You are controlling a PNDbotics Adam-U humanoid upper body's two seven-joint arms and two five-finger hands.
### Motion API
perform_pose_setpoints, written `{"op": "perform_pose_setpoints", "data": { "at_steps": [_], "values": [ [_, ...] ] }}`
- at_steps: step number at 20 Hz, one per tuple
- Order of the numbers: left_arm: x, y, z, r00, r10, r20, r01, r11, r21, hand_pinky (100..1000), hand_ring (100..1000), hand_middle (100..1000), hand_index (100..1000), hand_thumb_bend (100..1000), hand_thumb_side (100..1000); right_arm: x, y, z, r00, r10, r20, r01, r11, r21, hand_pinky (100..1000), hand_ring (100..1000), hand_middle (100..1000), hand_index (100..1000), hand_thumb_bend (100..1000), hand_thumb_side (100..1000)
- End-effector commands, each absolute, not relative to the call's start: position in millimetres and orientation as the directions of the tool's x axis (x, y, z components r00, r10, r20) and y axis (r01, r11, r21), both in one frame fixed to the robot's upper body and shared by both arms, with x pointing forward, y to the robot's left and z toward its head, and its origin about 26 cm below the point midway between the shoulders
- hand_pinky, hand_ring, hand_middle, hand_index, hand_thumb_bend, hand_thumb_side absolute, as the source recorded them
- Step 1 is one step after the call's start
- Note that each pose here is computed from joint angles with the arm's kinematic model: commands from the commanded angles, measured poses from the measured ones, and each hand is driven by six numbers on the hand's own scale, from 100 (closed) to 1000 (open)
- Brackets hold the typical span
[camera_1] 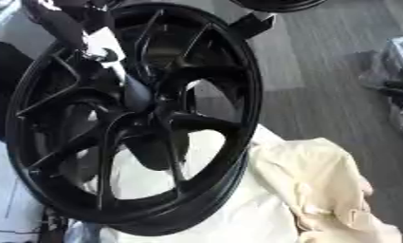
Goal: Pull the pin out of the wheel hub.
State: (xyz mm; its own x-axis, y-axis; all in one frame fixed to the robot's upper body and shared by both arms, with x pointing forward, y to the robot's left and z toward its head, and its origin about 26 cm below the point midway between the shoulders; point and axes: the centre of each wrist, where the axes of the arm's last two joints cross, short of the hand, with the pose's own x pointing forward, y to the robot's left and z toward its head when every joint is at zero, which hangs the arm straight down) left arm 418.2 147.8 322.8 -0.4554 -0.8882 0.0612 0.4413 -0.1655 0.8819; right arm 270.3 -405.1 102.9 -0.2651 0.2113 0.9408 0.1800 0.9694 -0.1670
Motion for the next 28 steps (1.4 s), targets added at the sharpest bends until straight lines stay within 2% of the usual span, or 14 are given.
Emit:
{"op": "perform_pose_setpoints", "data": {
  "at_steps": [1,2,4,5,7,9,15,18,23,25,28],
  "values": [
    [416.3,155.4,333.4,-0.412,-0.909,0.056,0.461,-0.155,0.874,859,741,588,650,295,257,270.1,-407.7,109.4,-0.276,0.232,0.933,0.187,0.965,-0.185,1000,838,744,911,100,743],
    [415.9,154.7,333.4,-0.415,-0.908,0.058,0.462,-0.155,0.873,859,741,588,650,295,257,270.0,-407.7,109.3,-0.276,0.232,0.933,0.187,0.965,-0.185,1000,838,744,911,100,743],
    [415.2,153.3,333.0,-0.42,-0.906,0.063,0.466,-0.155,0.871,850,725,571,620,251,173,270.2,-407.5,109.2,-0.276,0.231,0.933,0.189,0.965,-0.183,1000,838,744,911,100,744],
    [414.8,152.7,332.6,-0.421,-0.905,0.066,0.469,-0.155,0.869,843,710,554,583,213,100,270.3,-407.4,109.1,-0.276,0.231,0.933,0.189,0.965,-0.183,1000,838,745,911,100,741],
    [413.3,151.9,332.6,-0.425,-0.902,0.07,0.472,-0.155,0.868,829,682,527,510,165,100,270.2,-407.3,108.5,-0.273,0.231,0.934,0.189,0.965,-0.183,1000,838,745,912,100,747],
    [410.8,151.8,334.7,-0.432,-0.899,0.073,0.469,-0.154,0.87,826,674,520,465,189,100,270.1,-407.4,108.4,-0.272,0.232,0.934,0.191,0.964,-0.184,1000,839,745,912,100,747],
    [398.1,153.3,353.2,-0.458,-0.888,0.046,0.4,-0.16,0.902,823,658,510,407,241,100,270.2,-407.1,110.7,-0.28,0.234,0.931,0.187,0.965,-0.186,1000,839,745,912,100,743],
    [388.5,155.6,368.8,-0.474,-0.88,0.04,0.348,-0.145,0.926,821,647,501,379,222,100,269.8,-407.2,111.0,-0.282,0.234,0.93,0.187,0.965,-0.186,1000,839,745,912,100,744],
    [355.2,171.5,410.3,-0.514,-0.855,0.069,0.213,-0.049,0.976,812,621,489,358,143,100,269.7,-406.9,110.7,-0.285,0.231,0.93,0.188,0.965,-0.183,1000,839,745,913,100,743],
    [339.2,189.6,425.4,-0.509,-0.856,0.09,0.143,0.019,0.989,809,616,489,353,107,100,269.2,-407.6,111.5,-0.289,0.233,0.929,0.191,0.964,-0.182,1000,839,746,913,100,740],
    [321.1,227.2,434.8,-0.449,-0.884,0.127,0.049,0.117,0.992,807,604,487,350,100,100,267.4,-409.6,113.5,-0.299,0.238,0.924,0.202,0.962,-0.183,1000,839,746,913,100,735]
  ]
}}
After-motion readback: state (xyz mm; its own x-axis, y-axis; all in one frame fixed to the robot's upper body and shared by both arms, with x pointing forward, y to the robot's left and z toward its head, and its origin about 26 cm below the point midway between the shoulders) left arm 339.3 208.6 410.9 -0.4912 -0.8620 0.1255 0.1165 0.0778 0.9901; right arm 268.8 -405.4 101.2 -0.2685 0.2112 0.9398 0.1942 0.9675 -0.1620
